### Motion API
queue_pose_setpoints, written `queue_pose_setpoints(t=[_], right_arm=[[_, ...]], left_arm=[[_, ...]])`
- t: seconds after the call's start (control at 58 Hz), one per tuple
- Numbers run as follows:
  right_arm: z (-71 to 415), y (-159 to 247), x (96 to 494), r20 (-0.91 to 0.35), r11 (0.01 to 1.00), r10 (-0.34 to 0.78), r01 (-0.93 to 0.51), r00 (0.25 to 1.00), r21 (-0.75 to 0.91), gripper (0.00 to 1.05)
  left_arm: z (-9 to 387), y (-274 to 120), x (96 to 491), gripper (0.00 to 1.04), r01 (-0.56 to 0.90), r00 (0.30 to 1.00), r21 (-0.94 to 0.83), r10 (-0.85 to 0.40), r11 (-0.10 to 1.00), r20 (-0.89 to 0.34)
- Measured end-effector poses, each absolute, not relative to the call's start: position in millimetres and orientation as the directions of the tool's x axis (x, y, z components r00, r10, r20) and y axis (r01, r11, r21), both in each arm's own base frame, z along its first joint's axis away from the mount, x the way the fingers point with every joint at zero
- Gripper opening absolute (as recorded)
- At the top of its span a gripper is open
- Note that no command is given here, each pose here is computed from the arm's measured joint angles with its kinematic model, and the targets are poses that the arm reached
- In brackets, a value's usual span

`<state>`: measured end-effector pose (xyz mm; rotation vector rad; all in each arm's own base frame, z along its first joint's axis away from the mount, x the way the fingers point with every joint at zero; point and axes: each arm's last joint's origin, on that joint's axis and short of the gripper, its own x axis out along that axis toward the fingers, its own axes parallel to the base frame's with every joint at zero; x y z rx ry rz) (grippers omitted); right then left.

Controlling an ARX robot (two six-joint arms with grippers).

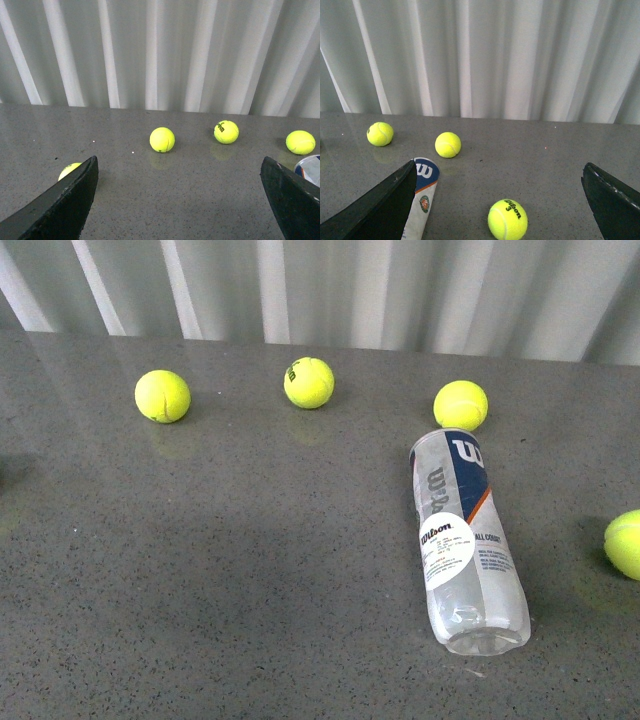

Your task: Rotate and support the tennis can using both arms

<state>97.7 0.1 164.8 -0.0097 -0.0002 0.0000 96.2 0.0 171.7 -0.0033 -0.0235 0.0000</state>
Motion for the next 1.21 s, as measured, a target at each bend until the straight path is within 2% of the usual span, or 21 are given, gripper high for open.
queue_pose_setpoints(t=[0.069, 0.138, 0.155, 0.259, 0.431, 0.621, 0.759, 0.914, 1.0, 1.103, 1.207], right_arm=[[164.6, 0.0, 97.8, -0.002, 1.0, -0.006, 0.006, 1.0, -0.011, 0.98], [165.8, 1.9, 98.2, -0.14, 0.987, -0.151, 0.142, 0.978, -0.073, 0.98], [167.2, 2.2, 98.3, -0.173, 0.973, -0.221, 0.206, 0.96, -0.104, 0.98], [179.2, 7.4, 99.8, -0.191, 0.936, -0.336, 0.304, 0.922, -0.18, 0.98], [206.0, 6.0, 106.8, -0.131, 0.946, -0.312, 0.296, 0.941, -0.129, 0.98], [253.8, -23.5, 145.1, -0.115, 0.936, -0.342, 0.349, 0.933, 0.046, 0.98], [282.1, -40.7, 195.5, -0.211, 0.906, -0.347, 0.385, 0.914, 0.177, 0.98], [272.5, -28.8, 259.7, -0.447, 0.931, -0.205, 0.314, 0.871, 0.185, 0.98], [248.8, -8.4, 287.3, -0.593, 0.958, -0.114, 0.246, 0.797, 0.147, 0.98], [218.2, 18.5, 302.5, -0.704, 0.985, -0.043, 0.147, 0.709, 0.088, 0.98], [197.6, 38.6, 308.6, -0.762, 0.997, 0.001, 0.057, 0.647, 0.05, 0.98]], left_arm=[[171.7, 0.0, 96.2, 0.98, 0.0, 1.0, -0.004, 0.0, 1.0, 0.023], [171.7, 0.0, 96.2, 0.98, 0.0, 1.0, -0.004, 0.0, 1.0, 0.023], [171.7, 0.0, 96.2, 0.98, 0.0, 1.0, -0.004, 0.0, 1.0, 0.023], [171.7, -0.1, 96.2, 0.98, 0.001, 1.0, -0.004, -0.001, 1.0, 0.023], [171.7, 0.0, 96.2, 0.98, 0.0, 1.0, -0.004, 0.0, 1.0, 0.024], [171.7, 0.0, 96.2, 0.98, 0.0, 1.0, -0.004, 0.0, 1.0, 0.023], [171.7, 0.0, 96.2, 0.98, 0.0, 1.0, -0.004, 0.0, 1.0, 0.023], [171.7, 0.0, 96.2, 0.98, 0.0, 1.0, -0.004, 0.0, 1.0, 0.023], [171.7, 0.0, 96.2, 0.98, 0.0, 1.0, -0.004, 0.0, 1.0, 0.023], [171.7, 0.0, 96.2, 0.98, 0.0, 1.0, -0.004, 0.0, 1.0, 0.023], [171.7, 0.0, 96.2, 0.98, 0.0, 1.0, -0.004, 0.0, 1.0, 0.023]])
